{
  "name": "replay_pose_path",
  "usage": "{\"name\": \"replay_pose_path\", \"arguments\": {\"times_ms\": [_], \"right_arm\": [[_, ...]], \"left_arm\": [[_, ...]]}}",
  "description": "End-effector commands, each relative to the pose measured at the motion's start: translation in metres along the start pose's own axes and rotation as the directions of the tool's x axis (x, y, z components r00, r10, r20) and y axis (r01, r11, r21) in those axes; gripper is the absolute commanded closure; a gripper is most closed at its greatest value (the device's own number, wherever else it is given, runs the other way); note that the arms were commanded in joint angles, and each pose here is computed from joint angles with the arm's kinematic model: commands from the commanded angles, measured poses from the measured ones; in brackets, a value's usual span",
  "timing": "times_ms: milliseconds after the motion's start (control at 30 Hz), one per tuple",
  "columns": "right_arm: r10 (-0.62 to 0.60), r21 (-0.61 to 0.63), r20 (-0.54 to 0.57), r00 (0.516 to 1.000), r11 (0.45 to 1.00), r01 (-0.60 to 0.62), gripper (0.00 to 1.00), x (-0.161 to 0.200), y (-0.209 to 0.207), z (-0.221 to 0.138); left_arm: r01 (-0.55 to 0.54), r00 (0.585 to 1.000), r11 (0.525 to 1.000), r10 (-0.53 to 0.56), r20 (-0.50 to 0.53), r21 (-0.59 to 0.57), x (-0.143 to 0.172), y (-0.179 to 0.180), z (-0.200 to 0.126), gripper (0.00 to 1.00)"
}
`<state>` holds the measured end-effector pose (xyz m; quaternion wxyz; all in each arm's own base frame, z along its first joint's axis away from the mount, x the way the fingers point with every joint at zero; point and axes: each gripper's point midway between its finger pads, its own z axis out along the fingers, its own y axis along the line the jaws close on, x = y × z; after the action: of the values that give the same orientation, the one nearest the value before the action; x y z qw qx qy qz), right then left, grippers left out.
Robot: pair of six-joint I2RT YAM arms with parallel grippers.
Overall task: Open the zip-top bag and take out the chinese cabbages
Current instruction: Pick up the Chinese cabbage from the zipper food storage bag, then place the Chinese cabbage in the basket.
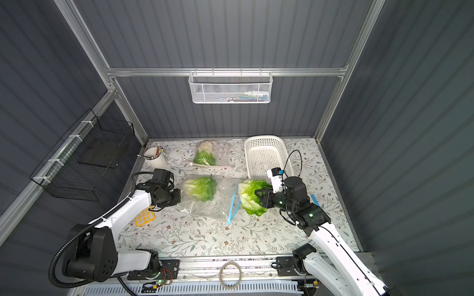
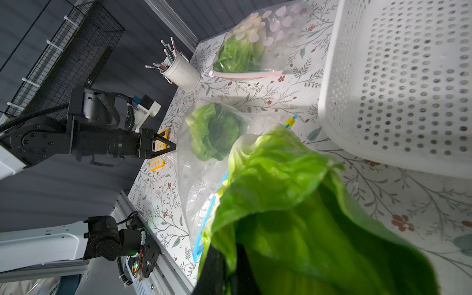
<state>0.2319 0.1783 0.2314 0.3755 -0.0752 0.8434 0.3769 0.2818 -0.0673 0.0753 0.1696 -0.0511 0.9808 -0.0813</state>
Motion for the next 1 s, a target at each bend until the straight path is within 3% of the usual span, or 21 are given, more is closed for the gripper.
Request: {"name": "replay_pose_path", "arguments": {"times_ms": [0,500,967], "right_arm": [[-0.06,0.028,0.08,0.995,0.998,0.058,1.0,-0.023,0.005,-0.011],[-0.176,0.184,0.269,0.947,0.975,0.129,1.0,-0.086,-0.013,-0.021],[-0.118,0.185,0.339,0.933,0.981,0.057,1.0,-0.143,-0.056,0.004]], "left_arm": [[0.012,1.0,1.0,-0.012,-0.02,0.003,0.003,0.0,-0.003,1.0],[0.009,1.0,1.0,-0.009,-0.019,0.005,0.003,0.0,-0.004,1.0],[0.008,0.999,1.0,-0.008,-0.035,0.006,0.005,0.0,0.0,1.0]]}}
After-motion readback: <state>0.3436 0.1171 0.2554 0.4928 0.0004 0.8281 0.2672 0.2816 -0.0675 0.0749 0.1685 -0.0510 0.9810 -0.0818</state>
